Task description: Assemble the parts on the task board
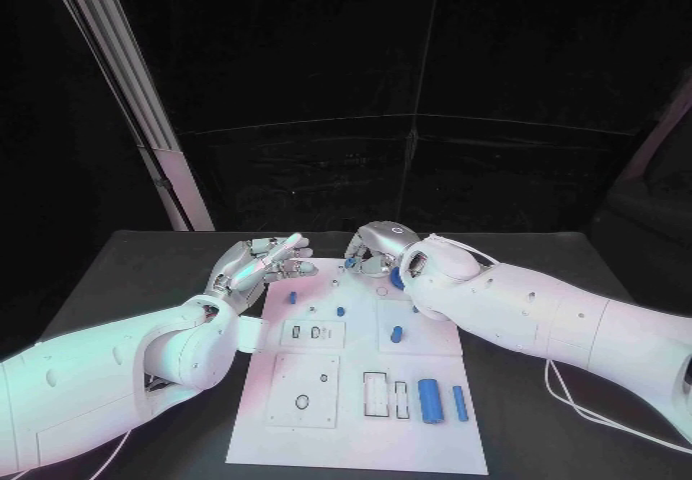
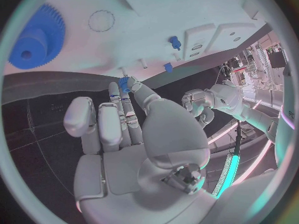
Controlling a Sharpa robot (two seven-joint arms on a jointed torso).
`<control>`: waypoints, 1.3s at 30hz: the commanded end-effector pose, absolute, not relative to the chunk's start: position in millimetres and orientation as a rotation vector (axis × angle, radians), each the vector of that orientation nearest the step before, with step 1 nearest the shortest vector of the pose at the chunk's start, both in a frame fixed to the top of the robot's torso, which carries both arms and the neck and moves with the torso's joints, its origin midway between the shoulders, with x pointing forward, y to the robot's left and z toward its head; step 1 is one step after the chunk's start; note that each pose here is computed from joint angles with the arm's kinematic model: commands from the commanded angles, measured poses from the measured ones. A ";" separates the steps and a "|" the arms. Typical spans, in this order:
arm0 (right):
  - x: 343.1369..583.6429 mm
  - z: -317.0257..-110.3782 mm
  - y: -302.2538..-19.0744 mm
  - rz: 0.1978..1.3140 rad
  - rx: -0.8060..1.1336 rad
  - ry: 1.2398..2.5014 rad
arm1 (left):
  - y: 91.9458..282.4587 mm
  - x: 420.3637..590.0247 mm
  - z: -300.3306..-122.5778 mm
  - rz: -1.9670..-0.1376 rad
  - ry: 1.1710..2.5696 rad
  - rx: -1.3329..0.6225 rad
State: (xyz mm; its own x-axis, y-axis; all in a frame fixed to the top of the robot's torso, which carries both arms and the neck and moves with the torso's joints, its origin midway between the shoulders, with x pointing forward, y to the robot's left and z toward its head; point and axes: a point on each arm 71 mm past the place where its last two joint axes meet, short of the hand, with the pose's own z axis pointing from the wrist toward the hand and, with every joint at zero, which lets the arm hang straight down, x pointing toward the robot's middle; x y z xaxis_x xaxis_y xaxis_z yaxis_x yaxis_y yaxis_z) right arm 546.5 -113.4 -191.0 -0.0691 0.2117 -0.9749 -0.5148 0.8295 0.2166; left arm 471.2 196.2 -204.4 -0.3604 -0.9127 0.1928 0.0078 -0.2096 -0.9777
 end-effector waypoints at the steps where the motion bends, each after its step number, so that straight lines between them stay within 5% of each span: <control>1: 549.3 -189.5 -113.4 0.590 -0.235 1.524 | 194.5 470.5 -202.5 -1.678 1.333 -1.129; 39: 559.3 -201.5 -89.9 0.567 -0.281 1.610 | 192.5 471.2 -201.8 -1.681 1.337 -1.129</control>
State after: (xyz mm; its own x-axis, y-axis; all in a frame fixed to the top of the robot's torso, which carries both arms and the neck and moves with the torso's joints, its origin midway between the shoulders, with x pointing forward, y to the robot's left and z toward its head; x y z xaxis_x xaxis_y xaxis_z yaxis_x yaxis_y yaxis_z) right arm 559.5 -92.4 -202.0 -0.1191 0.1670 -0.9787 -0.4898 0.8476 0.2042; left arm 471.3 194.1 -203.3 -0.3632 -0.9106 0.1972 0.0045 -0.2134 -0.9770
